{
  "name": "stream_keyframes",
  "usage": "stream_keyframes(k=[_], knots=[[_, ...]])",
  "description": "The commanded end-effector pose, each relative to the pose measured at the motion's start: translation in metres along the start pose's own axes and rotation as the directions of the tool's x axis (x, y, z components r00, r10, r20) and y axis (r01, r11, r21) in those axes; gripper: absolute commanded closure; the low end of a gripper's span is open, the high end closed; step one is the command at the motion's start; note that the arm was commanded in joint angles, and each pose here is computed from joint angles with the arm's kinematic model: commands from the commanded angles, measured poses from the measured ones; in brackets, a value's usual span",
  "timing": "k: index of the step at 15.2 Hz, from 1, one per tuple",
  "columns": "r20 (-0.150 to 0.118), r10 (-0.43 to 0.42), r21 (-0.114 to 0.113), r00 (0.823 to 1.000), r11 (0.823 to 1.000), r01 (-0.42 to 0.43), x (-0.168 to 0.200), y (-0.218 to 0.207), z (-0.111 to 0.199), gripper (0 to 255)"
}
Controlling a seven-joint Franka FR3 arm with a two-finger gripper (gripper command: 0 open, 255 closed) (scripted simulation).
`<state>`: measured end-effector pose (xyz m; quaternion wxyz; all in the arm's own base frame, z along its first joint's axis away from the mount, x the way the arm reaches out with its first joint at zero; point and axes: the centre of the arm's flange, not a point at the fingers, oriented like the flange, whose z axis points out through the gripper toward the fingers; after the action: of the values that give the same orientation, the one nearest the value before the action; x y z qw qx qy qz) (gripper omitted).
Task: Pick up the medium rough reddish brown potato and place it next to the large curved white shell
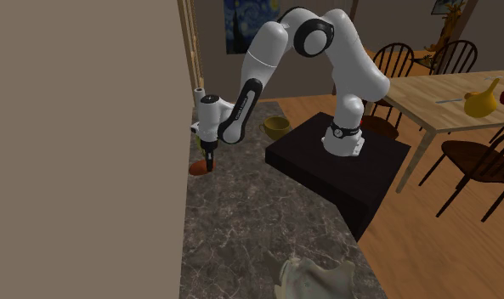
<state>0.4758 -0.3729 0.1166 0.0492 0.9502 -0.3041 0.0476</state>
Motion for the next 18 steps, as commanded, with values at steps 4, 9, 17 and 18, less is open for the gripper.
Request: stream_keyframes(k=[4,9,17,18], knots=[[0.000,0.000,0.000,1.000,1.000,0.000,0.000,0.000,0.000,255],[0.000,0.000,0.000,1.000,1.000,0.000,0.003,0.002,-0.026,255],[0.000,0.000,0.000,1.000,1.000,0.000,0.008,0.004,-0.068,255],[0.000,0.000,0.000,1.000,1.000,0.000,0.009,0.005,-0.073,255]])
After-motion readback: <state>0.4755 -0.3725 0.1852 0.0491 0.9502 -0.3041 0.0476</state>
